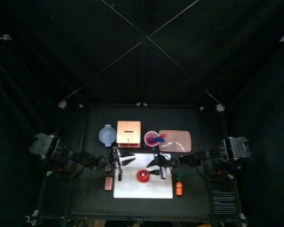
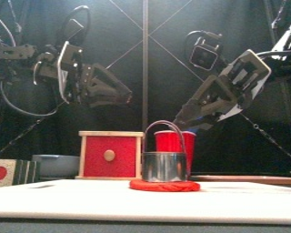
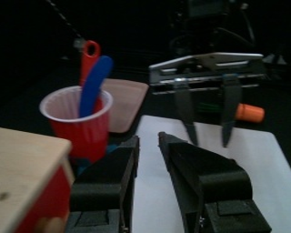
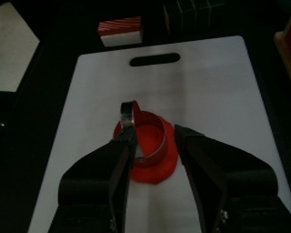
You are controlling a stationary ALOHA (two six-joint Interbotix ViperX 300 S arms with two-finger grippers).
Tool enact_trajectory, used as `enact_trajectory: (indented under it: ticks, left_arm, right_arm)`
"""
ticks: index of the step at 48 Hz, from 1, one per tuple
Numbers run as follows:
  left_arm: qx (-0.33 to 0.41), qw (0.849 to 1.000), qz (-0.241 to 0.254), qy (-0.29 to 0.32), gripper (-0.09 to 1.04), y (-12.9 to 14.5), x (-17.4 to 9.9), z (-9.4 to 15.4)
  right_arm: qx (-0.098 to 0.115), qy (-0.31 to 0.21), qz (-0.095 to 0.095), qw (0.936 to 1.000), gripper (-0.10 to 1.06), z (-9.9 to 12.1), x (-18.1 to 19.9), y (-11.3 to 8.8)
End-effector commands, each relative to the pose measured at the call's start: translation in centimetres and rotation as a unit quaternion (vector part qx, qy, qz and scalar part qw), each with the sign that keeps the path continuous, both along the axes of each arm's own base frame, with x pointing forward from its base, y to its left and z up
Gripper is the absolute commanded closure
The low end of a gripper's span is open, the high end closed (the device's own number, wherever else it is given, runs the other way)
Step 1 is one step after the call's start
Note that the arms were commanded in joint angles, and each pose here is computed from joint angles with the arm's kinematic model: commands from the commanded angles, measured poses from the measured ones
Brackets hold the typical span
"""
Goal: Get the cutter from the drawer then cut the dough then place the extra dough in the bowl
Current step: Cut the dough
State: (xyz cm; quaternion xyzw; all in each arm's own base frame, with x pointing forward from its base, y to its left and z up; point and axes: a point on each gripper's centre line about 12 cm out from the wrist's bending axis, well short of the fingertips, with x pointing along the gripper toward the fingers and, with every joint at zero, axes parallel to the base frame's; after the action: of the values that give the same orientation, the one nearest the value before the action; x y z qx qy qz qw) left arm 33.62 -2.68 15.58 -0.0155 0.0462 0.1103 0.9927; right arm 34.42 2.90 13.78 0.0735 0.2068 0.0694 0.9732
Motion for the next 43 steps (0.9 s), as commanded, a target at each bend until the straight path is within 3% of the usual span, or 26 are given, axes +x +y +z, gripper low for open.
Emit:
enact_trajectory:
  ticks: [1, 11, 21, 33, 43]
  left_arm:
    - [-0.003, 1.000, -0.016, -0.010, 0.26, -1.9, 1.5, -0.8]
    - [-0.001, 0.999, -0.037, 0.006, 0.26, -4.0, 3.1, -2.7]
    - [0.001, 0.998, -0.053, 0.014, 0.23, -5.2, 2.9, -3.3]
    - [0.001, 0.998, -0.057, 0.021, 0.08, -5.5, 2.7, -3.8]
    - [-0.001, 0.997, -0.061, 0.039, 0.07, -6.0, 3.2, -4.9]
  right_arm:
    - [-0.009, -0.040, -0.008, 0.9991, 0.20, 0.3, 0.1, 0.6]
    - [-0.019, -0.060, -0.046, 0.9970, 0.20, -0.5, -1.4, 2.0]
    - [-0.015, -0.072, -0.051, 0.9960, 0.20, -0.1, -1.1, 2.9]
    - [-0.021, -0.075, -0.058, 0.9953, 0.20, -0.5, -0.4, 2.3]
    - [-0.024, -0.076, -0.058, 0.9951, 0.20, -0.8, 0.5, 2.2]
